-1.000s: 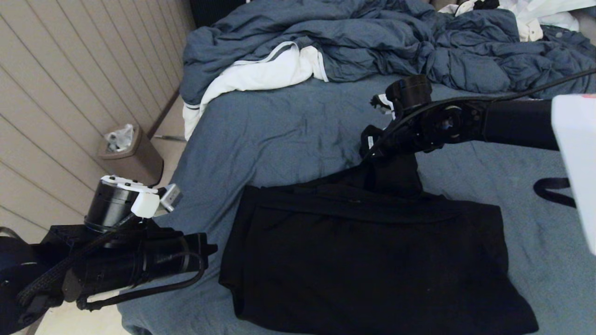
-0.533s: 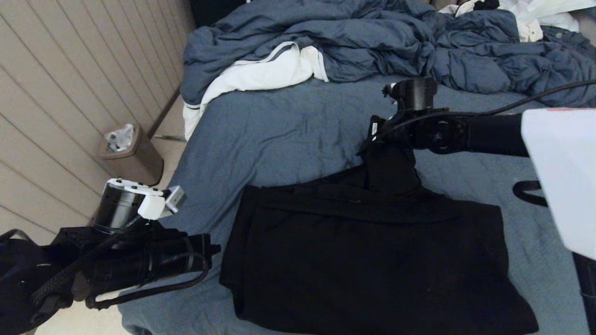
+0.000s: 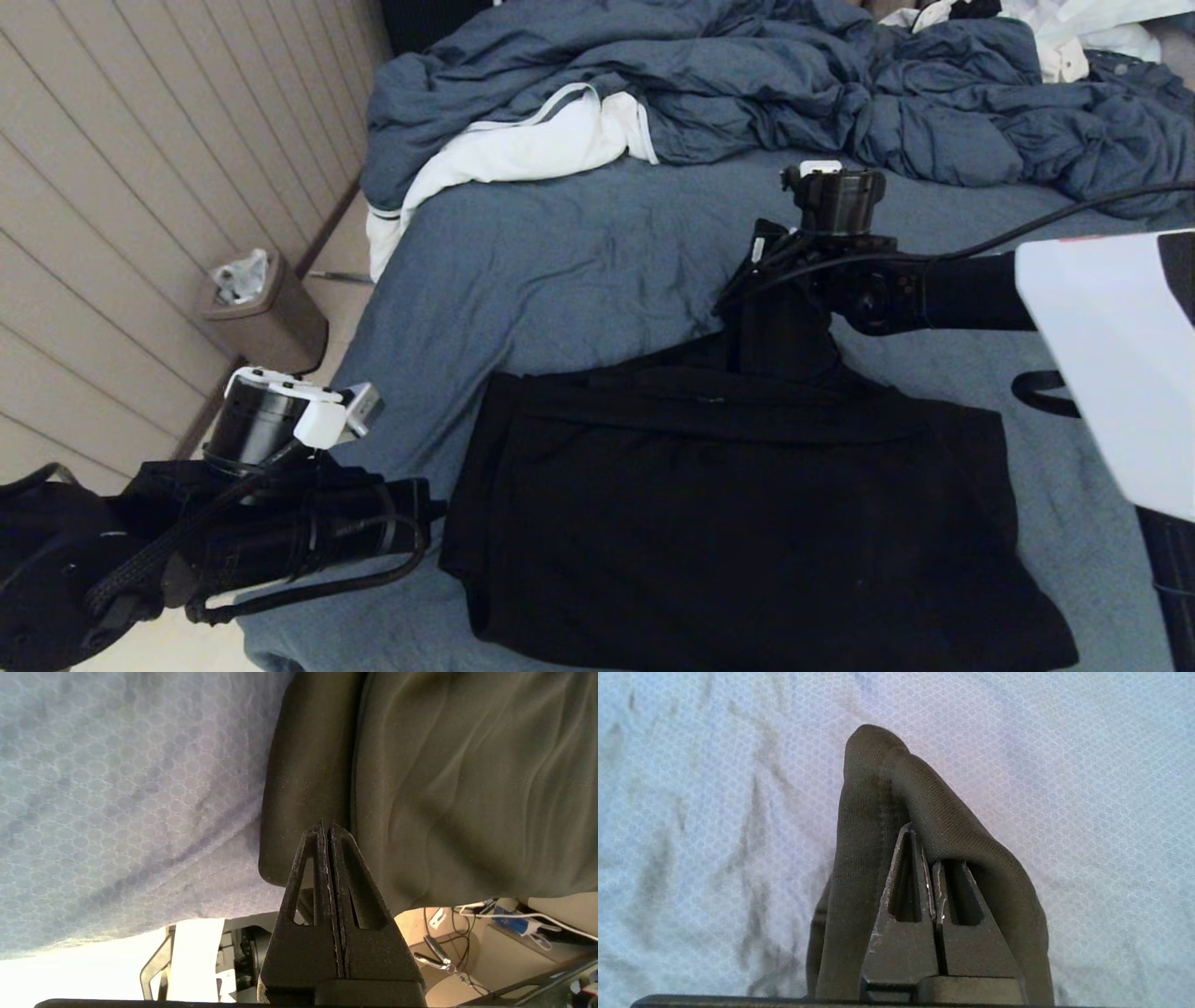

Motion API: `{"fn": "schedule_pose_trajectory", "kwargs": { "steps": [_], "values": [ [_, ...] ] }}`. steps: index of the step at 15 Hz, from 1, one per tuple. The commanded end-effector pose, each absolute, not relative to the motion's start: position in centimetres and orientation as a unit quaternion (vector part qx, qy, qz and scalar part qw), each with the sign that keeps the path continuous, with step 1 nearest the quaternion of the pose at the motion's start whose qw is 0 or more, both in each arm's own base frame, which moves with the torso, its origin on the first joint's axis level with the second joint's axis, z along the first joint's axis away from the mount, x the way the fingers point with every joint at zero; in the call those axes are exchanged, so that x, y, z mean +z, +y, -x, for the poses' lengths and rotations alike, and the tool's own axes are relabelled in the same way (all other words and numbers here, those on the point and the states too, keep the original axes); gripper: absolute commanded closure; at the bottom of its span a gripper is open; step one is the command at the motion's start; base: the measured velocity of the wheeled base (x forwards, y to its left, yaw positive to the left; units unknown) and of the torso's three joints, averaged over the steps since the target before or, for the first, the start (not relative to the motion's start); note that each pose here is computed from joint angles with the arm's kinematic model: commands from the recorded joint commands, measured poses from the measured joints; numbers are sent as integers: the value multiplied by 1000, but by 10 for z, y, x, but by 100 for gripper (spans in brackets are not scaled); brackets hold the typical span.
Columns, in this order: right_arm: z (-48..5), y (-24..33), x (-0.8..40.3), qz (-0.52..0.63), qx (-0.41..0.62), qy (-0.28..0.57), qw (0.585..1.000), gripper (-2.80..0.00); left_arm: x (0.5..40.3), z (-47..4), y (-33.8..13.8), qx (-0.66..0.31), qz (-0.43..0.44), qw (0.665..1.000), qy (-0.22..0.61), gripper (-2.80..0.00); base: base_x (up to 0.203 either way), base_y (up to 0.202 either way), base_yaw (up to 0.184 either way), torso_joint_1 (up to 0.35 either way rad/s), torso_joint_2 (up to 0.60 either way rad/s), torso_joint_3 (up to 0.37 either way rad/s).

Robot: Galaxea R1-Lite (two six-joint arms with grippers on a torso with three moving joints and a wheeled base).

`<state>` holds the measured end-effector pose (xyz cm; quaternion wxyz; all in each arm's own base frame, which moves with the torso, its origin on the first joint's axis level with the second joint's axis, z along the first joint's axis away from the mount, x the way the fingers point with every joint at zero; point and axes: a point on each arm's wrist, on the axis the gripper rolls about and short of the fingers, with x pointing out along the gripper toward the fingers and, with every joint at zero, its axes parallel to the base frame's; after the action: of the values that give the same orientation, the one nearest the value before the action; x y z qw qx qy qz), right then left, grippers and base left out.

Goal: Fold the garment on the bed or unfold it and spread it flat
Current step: Unfold the black sweatshirt

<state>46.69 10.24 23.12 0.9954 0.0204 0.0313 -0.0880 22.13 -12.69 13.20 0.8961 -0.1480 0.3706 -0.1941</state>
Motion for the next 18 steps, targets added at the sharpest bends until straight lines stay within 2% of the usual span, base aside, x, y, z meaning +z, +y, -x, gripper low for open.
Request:
{"fn": "schedule_pose_trajectory", "kwargs": {
  "steps": [1, 2, 3, 12, 15, 18],
  "values": [
    [-466, 103, 234, -21, -93, 27, 995, 0, 130, -222, -128, -193, 149, 895, 373, 0, 0, 0, 0, 0, 0, 0],
    [-465, 102, 235, -20, -99, 27, 994, 0, 130, -223, -128, -195, 150, 897, 369, 0, 0, 0, 0, 0, 0, 0],
    [-463, 100, 236, -18, -101, 29, 994, -280, 130, -224, -128, -196, 151, 897, 365, 0, 0, 0, 0, 0, 0, 0],
    [-445, 93, 233, 2, -84, 74, 994, -280, 130, -222, -130, -202, 151, 899, 358, 0, 0, 0, 0, 0, 0, 0],
    [-435, 92, 234, 5, -44, 114, 992, -280, 129, -223, -130, -202, 151, 899, 359, 0, 0, 0, 0, 0, 0, 0],
    [-420, 85, 250, 2, -31, 125, 992, -280, 127, -220, -134, -209, 148, 896, 363, 0, 0, 0, 0, 0, 0, 0]
  ]
}}
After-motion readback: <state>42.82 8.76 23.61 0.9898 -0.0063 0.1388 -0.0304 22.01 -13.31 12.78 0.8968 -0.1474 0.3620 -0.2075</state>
